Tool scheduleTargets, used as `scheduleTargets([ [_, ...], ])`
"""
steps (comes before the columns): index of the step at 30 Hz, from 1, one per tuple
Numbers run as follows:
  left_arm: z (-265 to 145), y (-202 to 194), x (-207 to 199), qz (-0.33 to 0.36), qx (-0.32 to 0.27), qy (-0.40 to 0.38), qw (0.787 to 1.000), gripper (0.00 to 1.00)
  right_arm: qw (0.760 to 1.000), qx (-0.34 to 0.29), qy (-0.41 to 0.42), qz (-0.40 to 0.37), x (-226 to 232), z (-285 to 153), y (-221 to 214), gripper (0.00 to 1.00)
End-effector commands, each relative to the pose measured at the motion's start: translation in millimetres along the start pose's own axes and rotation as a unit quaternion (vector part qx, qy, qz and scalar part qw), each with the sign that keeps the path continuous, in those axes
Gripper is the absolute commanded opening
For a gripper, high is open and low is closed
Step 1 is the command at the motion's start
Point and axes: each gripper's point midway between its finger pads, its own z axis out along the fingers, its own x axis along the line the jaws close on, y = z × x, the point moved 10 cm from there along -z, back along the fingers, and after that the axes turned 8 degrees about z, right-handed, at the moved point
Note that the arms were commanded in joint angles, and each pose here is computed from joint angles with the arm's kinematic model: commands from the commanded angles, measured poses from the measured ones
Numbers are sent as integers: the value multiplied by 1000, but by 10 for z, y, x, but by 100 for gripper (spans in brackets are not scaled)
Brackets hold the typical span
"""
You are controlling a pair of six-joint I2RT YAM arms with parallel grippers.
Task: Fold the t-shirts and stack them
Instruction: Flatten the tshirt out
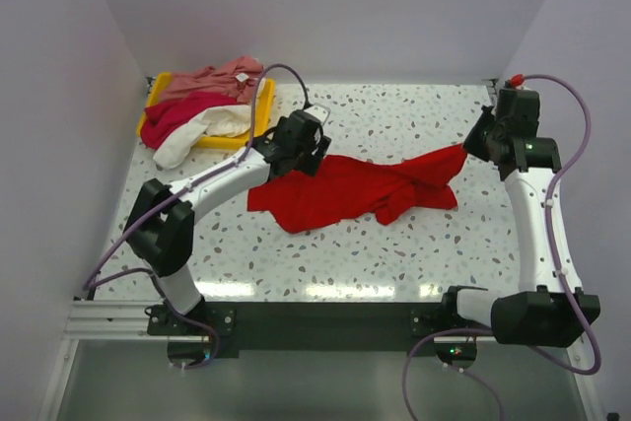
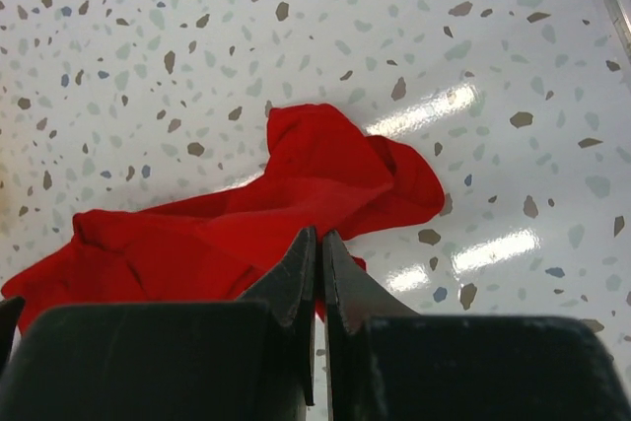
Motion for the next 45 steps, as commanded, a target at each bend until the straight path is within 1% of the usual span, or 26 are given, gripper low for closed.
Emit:
scheduleTargets([
  [1, -432, 133, -296, -8, -68, 26, 997, 87, 1000, -11, 18, 1, 3, 54, -40, 0],
  [3, -599, 30, -468, -14, -82, 43, 996, 87, 1000, 2, 13, -1, -36, 140, -114, 0],
  [4, -703, -5, -683, -19, -93, 20, 995, 87, 1000, 7, 13, -1, -38, 171, -138, 0],
  [7, -766, -183, -1000, -19, -97, -30, 995, 86, 1000, 18, 10, -2, -58, 258, -193, 0],
  [9, -648, -317, -1175, -19, -73, -52, 996, 82, 1000, 20, 7, -1, -71, 288, -210, 0],
  [10, -622, -359, -1272, -13, -66, -63, 996, 79, 1000, 20, 5, -3, -77, 300, -214, 0],
  [11, -523, -419, -1374, -2, -49, -71, 996, 78, 1000, 20, 4, -3, -83, 312, -224, 0],
  [14, -367, -479, -1575, 15, -31, -68, 997, 76, 1000, 22, 3, -5, -94, 333, -243, 0],
  [17, -251, -530, -1617, 16, -15, -40, 999, 73, 1000, 24, 2, -7, -104, 343, -258, 0],
  [19, -215, -543, -1635, 16, -15, -38, 999, 70, 1000, 23, 0, -8, -114, 342, -273, 0],
  [25, -42, -589, -1737, 19, -8, -32, 999, 66, 1000, 25, 4, -10, -135, 342, -311, 0],
  [30, 43, -598, -1739, 13, -11, -18, 1000, 63, 999, 29, 2, -16, -154, 349, -340, 0],
  [33, 130, -629, -1720, 13, -2, -6, 1000, 58, 999, 28, 1, -17, -162, 340, -347, 0],
  [39, 212, -692, -1685, 12, 13, 2, 1000, 43, 999, 26, -1, -22, -175, 327, -351, 0],
  [40, 214, -703, -1680, 15, 14, 3, 1000, 37, 999, 26, -2, -21, -178, 328, -349, 0],
  [42, 196, -706, -1661, 16, 14, 7, 1000, 31, 999, 27, -3, -22, -181, 337, -358, 0],
  [43, 173, -705, -1642, 15, 13, 9, 1000, 25, 999, 26, -4, -22, -187, 333, -356, 0],
  [45, 145, -720, -1609, 16, 15, 16, 1000, 18, 999, 26, -10, -24, -196, 340, -362, 0],
])
